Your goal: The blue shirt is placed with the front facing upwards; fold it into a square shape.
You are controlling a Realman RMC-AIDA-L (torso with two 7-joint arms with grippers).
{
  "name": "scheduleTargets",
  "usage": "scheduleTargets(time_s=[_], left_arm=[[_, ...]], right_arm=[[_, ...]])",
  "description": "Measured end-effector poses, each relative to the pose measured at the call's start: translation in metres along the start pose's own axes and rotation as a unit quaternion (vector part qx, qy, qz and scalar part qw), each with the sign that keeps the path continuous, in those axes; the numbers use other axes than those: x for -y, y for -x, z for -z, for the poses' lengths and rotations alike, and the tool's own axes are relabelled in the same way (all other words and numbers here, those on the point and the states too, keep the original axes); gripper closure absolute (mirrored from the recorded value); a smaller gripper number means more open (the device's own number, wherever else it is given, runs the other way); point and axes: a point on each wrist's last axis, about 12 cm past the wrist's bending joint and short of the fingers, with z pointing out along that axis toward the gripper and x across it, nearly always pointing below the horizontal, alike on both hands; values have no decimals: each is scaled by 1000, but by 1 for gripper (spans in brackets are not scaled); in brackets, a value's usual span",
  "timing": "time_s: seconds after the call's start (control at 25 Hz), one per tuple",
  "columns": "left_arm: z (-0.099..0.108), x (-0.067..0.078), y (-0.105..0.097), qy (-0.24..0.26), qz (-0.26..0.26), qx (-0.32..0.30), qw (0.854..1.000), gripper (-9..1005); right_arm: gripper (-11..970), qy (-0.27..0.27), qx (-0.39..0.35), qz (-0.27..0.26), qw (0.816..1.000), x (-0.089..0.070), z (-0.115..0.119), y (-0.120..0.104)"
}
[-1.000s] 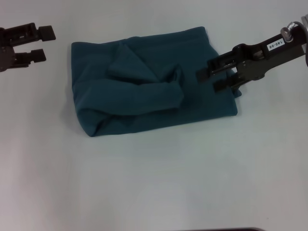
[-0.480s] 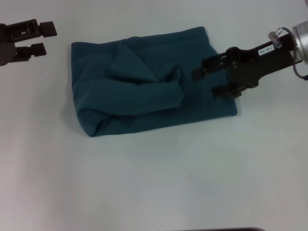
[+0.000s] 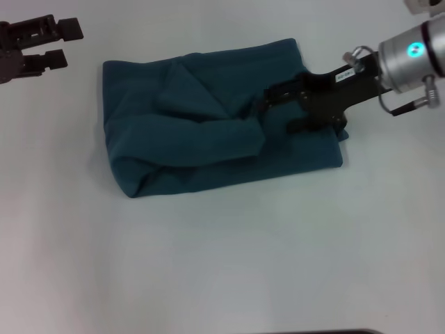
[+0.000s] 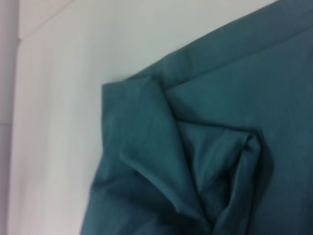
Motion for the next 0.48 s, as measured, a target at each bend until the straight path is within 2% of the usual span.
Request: scheduleTargets(time_s=[0.28, 0.48], left_arm=[[-2, 1, 1, 0, -1, 2, 1000, 48], [-3, 1, 3, 2, -2, 5, 1000, 48]], right_arm=[[28, -16, 5, 25, 1000, -13, -26, 0], [29, -20, 14, 32, 999, -19, -35, 2]])
